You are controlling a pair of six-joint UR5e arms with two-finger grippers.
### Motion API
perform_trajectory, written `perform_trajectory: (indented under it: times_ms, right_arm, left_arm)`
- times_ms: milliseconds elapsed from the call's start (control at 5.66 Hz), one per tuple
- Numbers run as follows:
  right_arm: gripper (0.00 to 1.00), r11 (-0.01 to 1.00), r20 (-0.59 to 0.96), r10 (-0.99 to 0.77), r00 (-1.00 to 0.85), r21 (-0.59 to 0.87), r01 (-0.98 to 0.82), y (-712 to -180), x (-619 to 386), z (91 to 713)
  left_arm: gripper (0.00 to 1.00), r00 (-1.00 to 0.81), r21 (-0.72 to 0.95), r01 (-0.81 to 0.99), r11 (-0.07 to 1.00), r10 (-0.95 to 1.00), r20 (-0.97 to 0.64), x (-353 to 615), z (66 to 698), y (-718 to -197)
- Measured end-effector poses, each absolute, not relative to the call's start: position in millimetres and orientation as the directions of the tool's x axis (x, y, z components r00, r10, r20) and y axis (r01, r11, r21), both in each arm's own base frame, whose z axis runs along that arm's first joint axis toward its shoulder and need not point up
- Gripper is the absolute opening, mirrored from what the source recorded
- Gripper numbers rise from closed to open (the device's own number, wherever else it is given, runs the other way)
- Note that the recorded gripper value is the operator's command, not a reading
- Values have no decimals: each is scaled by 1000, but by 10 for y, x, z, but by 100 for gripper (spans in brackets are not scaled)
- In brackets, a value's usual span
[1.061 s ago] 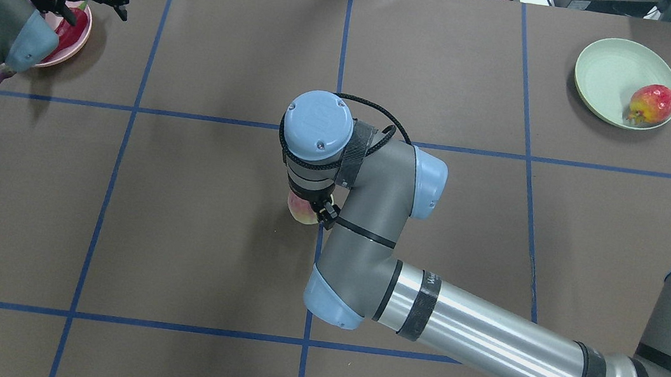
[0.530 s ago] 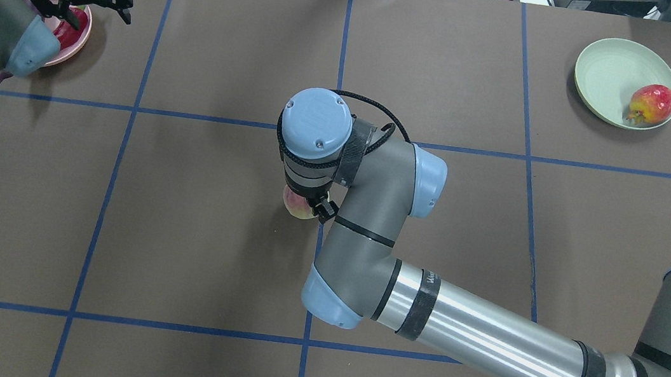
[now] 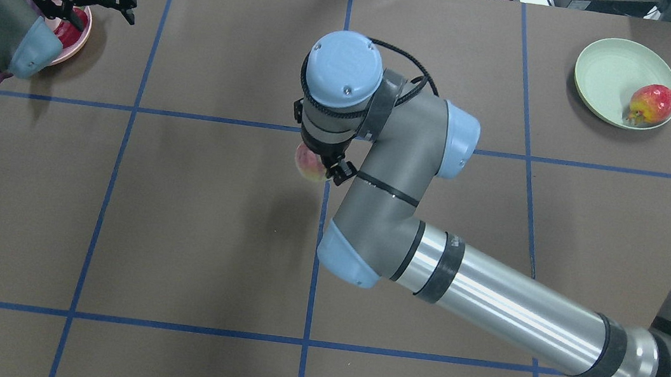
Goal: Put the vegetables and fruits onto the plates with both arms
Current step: 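Carry the peach with the right gripper and lower it onto the pale green plate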
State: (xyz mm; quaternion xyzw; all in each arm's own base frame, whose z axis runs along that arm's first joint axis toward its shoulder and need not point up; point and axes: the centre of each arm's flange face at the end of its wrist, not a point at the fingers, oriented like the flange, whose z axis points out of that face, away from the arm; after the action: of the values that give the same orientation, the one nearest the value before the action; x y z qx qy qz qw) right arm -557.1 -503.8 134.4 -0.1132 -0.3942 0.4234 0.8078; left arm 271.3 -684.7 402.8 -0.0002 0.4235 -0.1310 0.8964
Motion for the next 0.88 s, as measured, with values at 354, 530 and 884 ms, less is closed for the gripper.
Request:
perform_trajectory:
  times_ms: [354,530,884]
  right_arm:
    - [0,666,566,723,396,-419,-617,-5801,-4667,1754]
    - [0,705,576,682,450,-357,-612,-6164,-4157,2122]
    - [0,763,547,619,563,-249,-597,-6859,-3214,3036]
  left_arm:
    - [100,598,-112,237,965,-236,-766,2750,3934,-6808]
    - [100,591,-120,240,963,-243,-770,2816,3870,-6763]
    - [100,577,-137,240,961,-255,-776,2988,3743,-6648]
